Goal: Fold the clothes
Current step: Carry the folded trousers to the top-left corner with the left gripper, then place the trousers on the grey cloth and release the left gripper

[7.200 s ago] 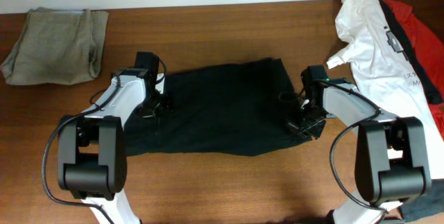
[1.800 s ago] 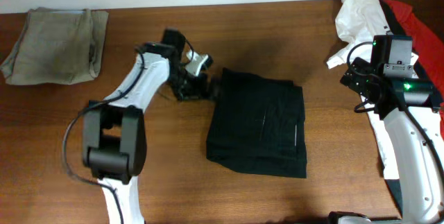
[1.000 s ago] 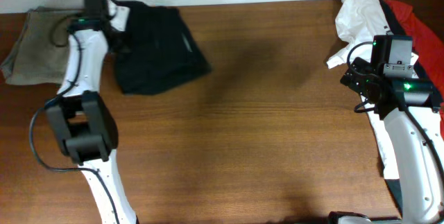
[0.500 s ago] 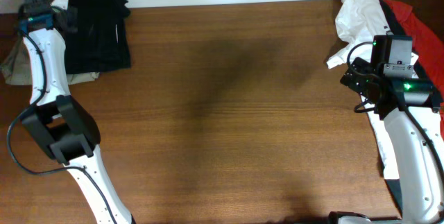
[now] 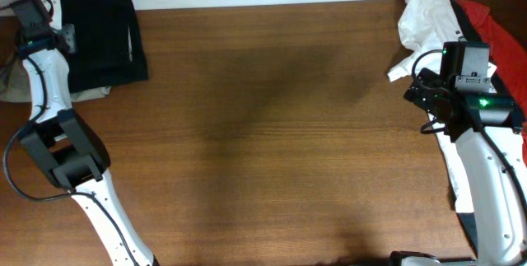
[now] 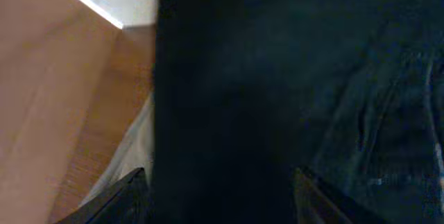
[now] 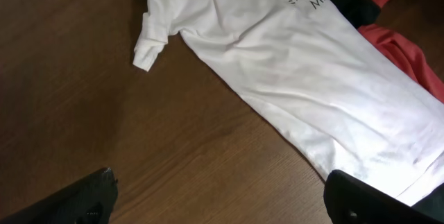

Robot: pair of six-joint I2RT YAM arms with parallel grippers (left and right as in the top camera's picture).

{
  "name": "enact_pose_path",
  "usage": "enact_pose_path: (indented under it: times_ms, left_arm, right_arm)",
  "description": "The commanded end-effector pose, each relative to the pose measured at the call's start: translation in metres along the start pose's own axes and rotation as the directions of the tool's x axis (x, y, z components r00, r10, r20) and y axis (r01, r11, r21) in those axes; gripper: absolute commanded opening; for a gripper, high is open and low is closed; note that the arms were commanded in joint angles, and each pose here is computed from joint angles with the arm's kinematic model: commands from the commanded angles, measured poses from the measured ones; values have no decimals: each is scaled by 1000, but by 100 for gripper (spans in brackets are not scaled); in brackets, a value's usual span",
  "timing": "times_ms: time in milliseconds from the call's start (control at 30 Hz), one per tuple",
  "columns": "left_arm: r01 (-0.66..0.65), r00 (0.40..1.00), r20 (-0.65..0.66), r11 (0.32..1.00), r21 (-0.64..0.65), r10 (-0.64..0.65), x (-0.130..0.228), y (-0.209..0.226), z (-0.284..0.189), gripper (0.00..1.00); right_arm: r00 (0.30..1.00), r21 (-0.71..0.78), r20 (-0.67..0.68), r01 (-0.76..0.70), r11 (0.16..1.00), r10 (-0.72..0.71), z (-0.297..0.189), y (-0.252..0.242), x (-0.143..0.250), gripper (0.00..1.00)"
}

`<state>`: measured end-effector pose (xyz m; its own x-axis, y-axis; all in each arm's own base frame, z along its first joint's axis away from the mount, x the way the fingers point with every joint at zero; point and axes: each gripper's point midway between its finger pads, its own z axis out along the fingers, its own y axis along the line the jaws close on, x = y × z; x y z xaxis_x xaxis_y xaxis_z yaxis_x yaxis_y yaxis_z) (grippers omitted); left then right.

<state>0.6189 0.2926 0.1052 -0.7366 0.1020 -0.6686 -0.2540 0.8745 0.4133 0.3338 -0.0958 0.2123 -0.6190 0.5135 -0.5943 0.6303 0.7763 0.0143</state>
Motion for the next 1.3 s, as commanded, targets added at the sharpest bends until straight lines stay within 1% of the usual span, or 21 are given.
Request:
enact_pose_path:
  times_ms: [0,33,67,100,133,167,200,233,267,400,500,567,700,733,767,800,833,1033,1100,1167,1267]
  left_arm:
    - [28,999,-16,988,-153,-31,3,37,0,83]
    - [55,998,-6,986,-158,-57,0,40,-4,99]
    - [116,993,9,980,-159,-116,-3,41,-7,99]
    - [158,987,6,976,-153,-159,-2,39,-8,84]
    - [180,983,-16,973,-143,-184,3,33,-8,35]
    - [200,977,-54,975,-101,-206,12,22,-7,5]
    - [214,973,-95,977,14,-211,19,1,-6,1]
    - [226,970,-123,960,165,-208,23,-24,-9,1]
    - [232,968,-138,953,194,-208,28,-29,-7,1]
    - [254,944,-258,952,172,-205,85,-32,24,1]
    - [274,893,-326,949,-155,-311,127,30,32,1]
    - [278,899,-294,941,-191,-325,112,49,18,1]
    - [386,920,-71,923,1,-384,-1,59,-63,29]
    - [386,922,-46,919,85,-384,-21,51,-85,29]
    - [379,925,-41,903,202,-379,-37,36,-110,16]
    - [374,926,-63,886,275,-372,-39,20,-117,15]
    - [377,926,-151,851,364,-346,-24,-12,-117,14]
    - [408,856,-493,791,456,-157,90,-138,-66,13]
    - [411,836,-535,786,463,-122,107,-155,-66,1]
    - [408,837,-535,785,467,-117,104,-156,-71,0]
    - [386,876,-457,790,477,-152,62,-131,-106,0]
  right_arm:
    - [1000,12,23,-8,1000,7,-4,-3,-6,99]
    - [1000,12,23,-8,1000,7,-4,-3,-6,99]
    - [1000,12,23,-8,1000,7,-4,-3,-6,99]
    - [1000,12,23,-8,1000,7,-4,-3,-6,99]
    - [1000,12,23,-8,1000,7,-4,-3,-6,99]
    - [1000,12,23,-8,1000,7,-4,-3,-6,99]
    - [1000,12,23,-8,1000,7,-4,-3,-6,99]
    - [1000,12,23,-8,1000,7,-4,-3,-6,99]
    - [1000,12,23,-8,1000,7,-4,-3,-6,99]
    - [1000,12,23,-8,1000,7,-4,-3,-6,99]
    - [1000,12,23,-8,1000,7,-4,-3,-6,99]
    - [1000,12,23,-8,1000,8,-4,-3,-7,99]
    - [1000,12,23,-8,1000,7,-4,-3,-6,99]
    - [1000,12,23,-8,1000,7,-4,-3,-6,99]
    - [1000,12,23,-8,1000,7,-4,-3,-6,99]
    - [1000,12,23,-8,1000,7,-4,-3,-6,99]
    - [1000,12,23,-8,1000,7,-4,-3,-6,99]
    - [1000,12,23,-8,1000,7,-4,-3,-6,99]
    - [1000,12,23,-8,1000,7,-4,-3,-6,99]
    - [1000,12,23,-8,1000,7,-4,-3,-6,99]
    - [1000,12,23,-8,1000,7,-4,-3,-6,99]
